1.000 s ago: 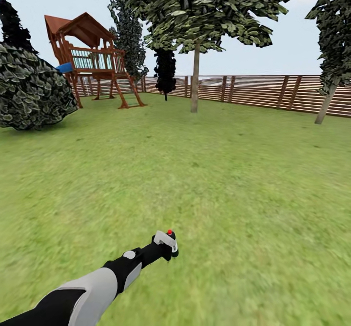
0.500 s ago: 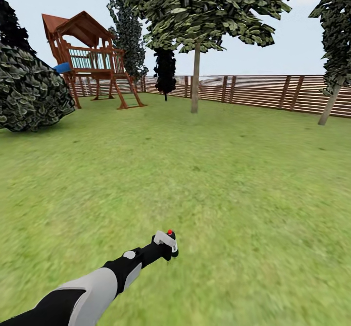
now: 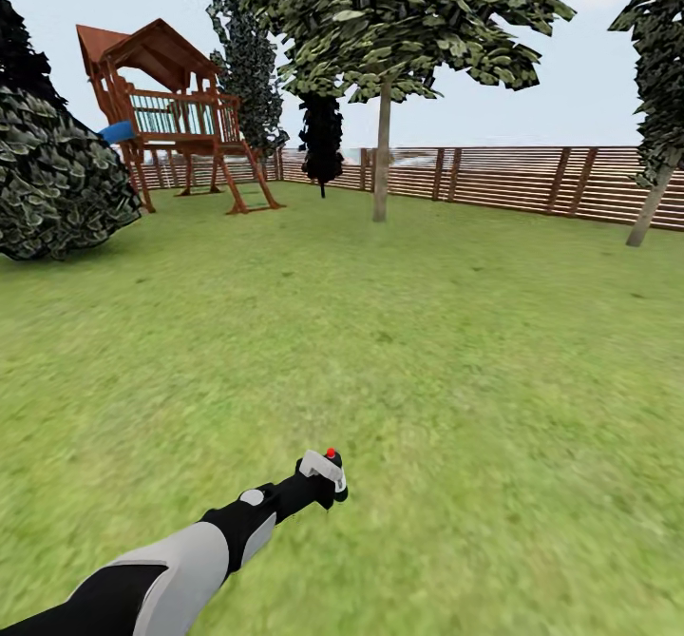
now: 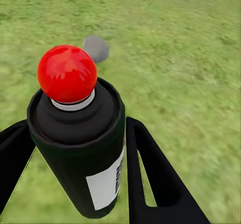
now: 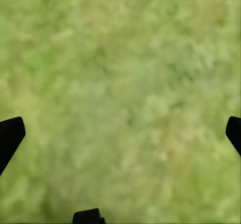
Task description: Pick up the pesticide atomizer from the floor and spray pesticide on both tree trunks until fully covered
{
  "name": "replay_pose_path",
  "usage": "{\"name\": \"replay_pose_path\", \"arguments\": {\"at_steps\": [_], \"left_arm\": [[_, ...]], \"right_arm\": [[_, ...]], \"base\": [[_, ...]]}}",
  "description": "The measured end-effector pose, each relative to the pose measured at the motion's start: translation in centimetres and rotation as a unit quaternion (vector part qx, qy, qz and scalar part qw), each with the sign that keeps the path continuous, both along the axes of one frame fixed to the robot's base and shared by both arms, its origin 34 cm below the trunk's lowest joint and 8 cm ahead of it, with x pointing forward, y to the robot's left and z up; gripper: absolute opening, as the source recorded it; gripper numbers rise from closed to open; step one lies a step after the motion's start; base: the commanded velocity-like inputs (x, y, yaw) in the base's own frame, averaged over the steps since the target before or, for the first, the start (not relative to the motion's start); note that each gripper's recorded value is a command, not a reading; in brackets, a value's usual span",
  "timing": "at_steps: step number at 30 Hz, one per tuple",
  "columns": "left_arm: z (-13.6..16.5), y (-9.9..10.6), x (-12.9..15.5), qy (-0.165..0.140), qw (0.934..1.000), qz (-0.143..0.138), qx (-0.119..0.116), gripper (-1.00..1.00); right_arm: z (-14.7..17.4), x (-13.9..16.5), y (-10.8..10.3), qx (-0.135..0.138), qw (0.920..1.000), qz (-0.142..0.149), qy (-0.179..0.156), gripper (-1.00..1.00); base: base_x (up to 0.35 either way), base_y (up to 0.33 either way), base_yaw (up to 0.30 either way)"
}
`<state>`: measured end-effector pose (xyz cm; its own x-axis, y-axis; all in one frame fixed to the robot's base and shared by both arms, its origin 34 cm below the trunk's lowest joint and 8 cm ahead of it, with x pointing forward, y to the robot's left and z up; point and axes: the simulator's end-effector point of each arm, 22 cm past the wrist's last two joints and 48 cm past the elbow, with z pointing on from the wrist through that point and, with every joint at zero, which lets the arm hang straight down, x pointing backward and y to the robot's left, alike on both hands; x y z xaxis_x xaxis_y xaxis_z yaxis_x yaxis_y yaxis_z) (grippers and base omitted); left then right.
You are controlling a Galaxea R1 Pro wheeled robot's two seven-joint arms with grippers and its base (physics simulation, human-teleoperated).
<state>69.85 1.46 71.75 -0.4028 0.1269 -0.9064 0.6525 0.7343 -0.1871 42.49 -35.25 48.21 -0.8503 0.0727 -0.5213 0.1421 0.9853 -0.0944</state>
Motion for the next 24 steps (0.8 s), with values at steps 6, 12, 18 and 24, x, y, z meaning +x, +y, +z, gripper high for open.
{"name": "replay_pose_path", "arguments": {"at_steps": [6,12,18,24], "left_arm": [[0.01,-0.03,-0.01,0.0,1.0,0.0,0.0,-1.0],[0.01,-0.03,-0.01,0.0,1.0,0.0,0.0,-1.0],[0.01,-0.04,-0.01,0.0,1.0,0.0,0.0,-1.0],[0.01,-0.04,-0.01,0.0,1.0,0.0,0.0,-1.0]], "right_arm": [[0.0,0.0,0.0,0.0,1.0,0.0,0.0,1.0],[0.0,0.0,0.0,0.0,1.0,0.0,0.0,1.0],[0.0,0.0,0.0,0.0,1.0,0.0,0.0,1.0],[0.0,0.0,0.0,0.0,1.0,0.0,0.0,1.0]], "base": [[0.348,0.0,0.0],[0.347,0.0,0.0],[0.347,0.0,0.0],[0.348,0.0,0.0]]}}
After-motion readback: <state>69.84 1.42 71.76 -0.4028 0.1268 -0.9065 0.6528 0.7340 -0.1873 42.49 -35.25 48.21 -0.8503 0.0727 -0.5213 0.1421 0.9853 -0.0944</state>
